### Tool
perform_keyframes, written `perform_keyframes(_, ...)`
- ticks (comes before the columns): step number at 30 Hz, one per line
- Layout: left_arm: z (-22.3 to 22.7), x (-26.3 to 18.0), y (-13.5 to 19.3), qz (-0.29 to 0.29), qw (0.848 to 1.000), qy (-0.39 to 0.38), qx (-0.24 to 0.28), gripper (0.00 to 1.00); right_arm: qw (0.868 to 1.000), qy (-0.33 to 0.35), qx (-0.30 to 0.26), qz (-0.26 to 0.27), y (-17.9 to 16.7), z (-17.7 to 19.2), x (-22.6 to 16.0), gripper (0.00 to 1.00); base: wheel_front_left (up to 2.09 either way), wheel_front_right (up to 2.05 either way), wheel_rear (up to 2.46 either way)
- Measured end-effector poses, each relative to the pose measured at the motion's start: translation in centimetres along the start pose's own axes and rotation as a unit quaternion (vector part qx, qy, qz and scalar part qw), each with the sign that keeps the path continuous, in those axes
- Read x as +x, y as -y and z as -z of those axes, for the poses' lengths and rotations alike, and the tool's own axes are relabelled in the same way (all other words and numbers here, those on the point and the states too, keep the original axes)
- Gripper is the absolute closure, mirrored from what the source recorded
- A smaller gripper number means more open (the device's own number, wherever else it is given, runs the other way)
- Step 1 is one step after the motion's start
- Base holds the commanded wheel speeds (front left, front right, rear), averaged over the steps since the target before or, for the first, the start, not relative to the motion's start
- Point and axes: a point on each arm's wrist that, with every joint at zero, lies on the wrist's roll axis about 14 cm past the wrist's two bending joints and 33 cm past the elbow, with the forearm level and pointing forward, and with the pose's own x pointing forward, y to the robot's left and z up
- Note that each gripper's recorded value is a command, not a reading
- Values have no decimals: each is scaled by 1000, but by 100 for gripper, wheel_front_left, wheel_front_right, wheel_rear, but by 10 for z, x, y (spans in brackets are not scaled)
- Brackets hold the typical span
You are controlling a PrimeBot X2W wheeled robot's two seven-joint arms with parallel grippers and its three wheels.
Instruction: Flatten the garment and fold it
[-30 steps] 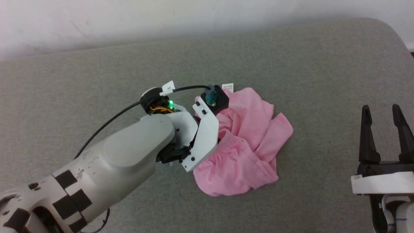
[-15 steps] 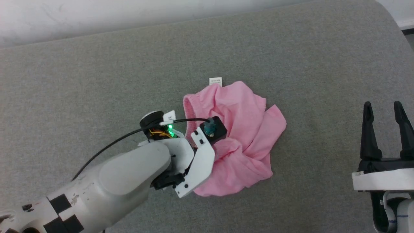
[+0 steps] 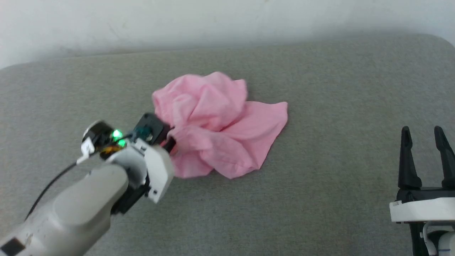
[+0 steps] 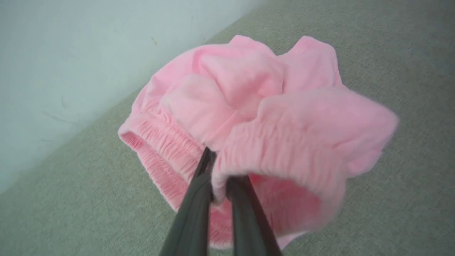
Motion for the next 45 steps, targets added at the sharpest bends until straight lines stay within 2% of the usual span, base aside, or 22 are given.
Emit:
perform_keyframes(5,61,-41,-5,-62,996,-45,-52,100,1000,6,8,-28,-20,-2,6,0,0,0,0)
perform_keyframes(9,109,-65,17,-70,988,-94,-104,100,999,10,12,-48,-34,-3,11,0,0,0,0)
perform_keyframes(12,119,-71,33,-68,984,-98,-130,100,998,11,14,-59,-42,-3,13,0,0,0,0)
perform_keyframes(13,118,-71,35,-71,984,-93,-137,77,998,11,13,-63,-45,-4,13,0,0,0,0)
perform_keyframes(14,117,-71,36,-75,983,-85,-145,0,998,12,10,-66,-47,-4,14,0,0,0,0)
perform_keyframes(18,97,-71,26,-111,983,-24,-148,0,997,27,-5,-74,-52,-14,18,0,0,0,0)
perform_keyframes(23,55,-80,-11,-193,973,69,-110,0,992,90,-28,-86,-64,-52,38,0,0,0,0)
perform_keyframes(27,15,-92,-33,-249,956,133,-74,0,983,134,-51,-113,-87,-78,55,0,0,0,0)
perform_keyframes(29,-10,-101,-43,-276,944,173,-57,0,978,154,-54,-130,-100,-90,64,0,0,0,0)
perform_keyframes(32,-18,-113,-46,-302,933,193,-37,0,968,171,-72,-168,-119,-99,77,0,0,0,0)
perform_keyframes(40,3,-134,-49,-352,915,186,-61,0,940,165,-119,-273,-167,-91,116,0,0,0,0)
perform_keyframes(42,12,-136,-47,-358,914,176,-74,0,935,139,-130,-300,-180,-75,126,0,0,0,0)
perform_keyframes(45,24,-140,-44,-368,909,168,-97,0,919,64,-167,-351,-203,-36,135,0,0,0,0)
